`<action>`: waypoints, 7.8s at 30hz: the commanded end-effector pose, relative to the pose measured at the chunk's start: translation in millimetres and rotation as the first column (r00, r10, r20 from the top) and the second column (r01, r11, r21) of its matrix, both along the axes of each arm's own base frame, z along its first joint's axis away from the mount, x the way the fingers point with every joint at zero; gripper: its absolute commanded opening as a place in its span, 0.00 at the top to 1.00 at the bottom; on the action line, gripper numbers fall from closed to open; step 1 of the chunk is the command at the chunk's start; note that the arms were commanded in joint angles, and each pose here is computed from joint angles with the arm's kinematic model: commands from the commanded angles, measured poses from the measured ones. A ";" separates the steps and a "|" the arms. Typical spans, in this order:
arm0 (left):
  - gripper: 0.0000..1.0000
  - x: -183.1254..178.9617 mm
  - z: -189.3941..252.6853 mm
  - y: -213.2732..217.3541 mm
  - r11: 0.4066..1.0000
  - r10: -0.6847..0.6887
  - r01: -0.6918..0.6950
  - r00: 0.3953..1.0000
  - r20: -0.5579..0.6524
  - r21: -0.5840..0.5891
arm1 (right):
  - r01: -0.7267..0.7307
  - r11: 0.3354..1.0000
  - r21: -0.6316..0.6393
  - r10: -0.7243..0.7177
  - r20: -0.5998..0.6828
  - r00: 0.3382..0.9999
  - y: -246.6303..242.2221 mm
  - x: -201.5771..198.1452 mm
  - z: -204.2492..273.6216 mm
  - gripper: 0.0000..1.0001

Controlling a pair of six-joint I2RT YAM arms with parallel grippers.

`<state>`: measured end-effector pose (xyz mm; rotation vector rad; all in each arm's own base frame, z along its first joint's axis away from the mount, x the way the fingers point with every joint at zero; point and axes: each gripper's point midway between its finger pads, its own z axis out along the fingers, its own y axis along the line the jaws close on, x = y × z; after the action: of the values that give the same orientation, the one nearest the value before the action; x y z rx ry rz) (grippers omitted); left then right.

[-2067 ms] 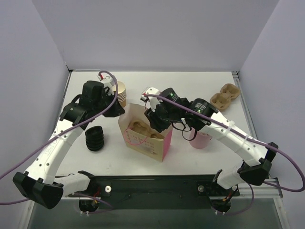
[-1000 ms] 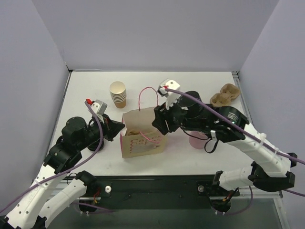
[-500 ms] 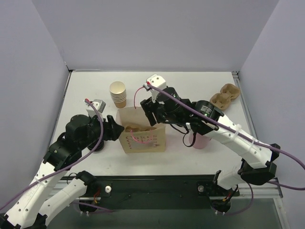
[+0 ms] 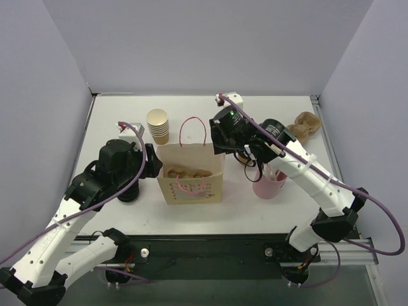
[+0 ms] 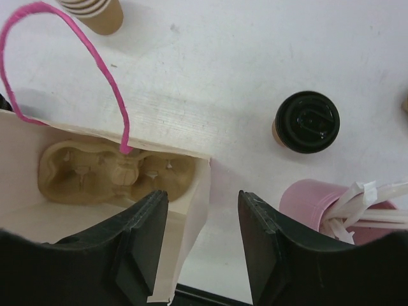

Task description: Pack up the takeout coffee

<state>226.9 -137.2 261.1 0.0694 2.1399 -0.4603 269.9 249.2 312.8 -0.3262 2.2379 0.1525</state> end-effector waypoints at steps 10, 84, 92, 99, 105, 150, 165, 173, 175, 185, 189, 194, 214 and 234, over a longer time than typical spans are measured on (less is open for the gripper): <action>1.00 11.6 47.1 -33.9 0.989 -0.098 0.103 0.994 0.053 -0.110 | 0.077 0.994 -0.074 -0.089 -0.171 0.981 -15.5 -17.5 -47.3 0.90; 1.00 27.7 72.1 -60.8 0.966 -0.216 0.239 0.958 0.189 -0.103 | 0.074 0.992 0.099 -0.082 0.073 0.994 -62.2 -22.6 45.9 0.42; 1.00 5.3 63.7 -53.1 0.949 -0.275 0.304 0.925 0.261 -0.080 | 0.091 0.982 0.167 -0.118 0.157 0.981 -81.8 -29.9 68.9 0.32; 1.00 -3.2 58.5 -45.7 0.954 -0.254 0.285 0.934 0.251 -0.094 | 0.048 0.987 0.152 -0.073 0.159 0.985 -72.6 -26.3 67.7 0.33; 1.00 -10.2 53.4 -41.7 0.954 -0.250 0.281 0.937 0.244 -0.103 | 0.099 0.990 0.100 -0.114 0.152 0.982 -73.4 10.9 60.2 0.34; 1.00 -44.4 40.5 -39.3 0.923 -0.338 0.367 0.918 0.208 -0.118 | -0.247 0.952 -0.182 0.119 -0.524 0.844 -118.0 112.6 -187.1 0.23; 1.00 -41.7 41.9 -40.2 0.924 -0.337 0.366 0.917 0.212 -0.114 | -0.230 0.949 -0.218 0.069 -0.568 0.820 -125.0 112.1 -209.3 0.24; 1.00 -40.8 40.4 -39.0 0.927 -0.333 0.360 0.920 0.207 -0.108 | -0.225 0.954 -0.196 0.077 -0.569 0.819 -121.6 109.8 -207.3 0.26; 1.00 -40.4 40.3 -39.3 0.927 -0.333 0.360 0.920 0.207 -0.108 | -0.215 0.958 -0.193 0.075 -0.553 0.830 -121.5 113.3 -200.0 0.26; 1.00 -38.1 39.9 -40.8 0.927 -0.333 0.360 0.919 0.211 -0.107 | -0.176 0.971 -0.164 0.073 -0.498 0.864 -121.9 124.6 -173.6 0.24; 1.00 -37.6 39.6 -41.4 0.926 -0.335 0.362 0.919 0.209 -0.107 | -0.189 0.967 -0.172 0.073 -0.521 0.850 -124.6 118.3 -181.8 0.24; 1.00 -37.3 40.5 -41.9 0.925 -0.336 0.363 0.918 0.211 -0.108 | -0.199 0.964 -0.174 0.073 -0.548 0.833 -127.4 110.7 -190.2 0.24; 1.00 -35.2 40.9 -42.0 0.927 -0.335 0.361 0.918 0.212 -0.101 | -0.174 0.967 -0.184 0.061 -0.496 0.866 -127.8 120.4 -173.1 0.24; 1.00 -36.2 36.5 -42.6 0.926 -0.337 0.363 0.919 0.207 -0.106 | -0.190 0.972 -0.139 0.095 -0.505 0.858 -121.5 108.3 -169.1 0.24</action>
<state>189.1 -177.0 279.2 0.3963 1.9768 -0.7659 390.9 129.5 122.7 -0.6298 2.7586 0.0868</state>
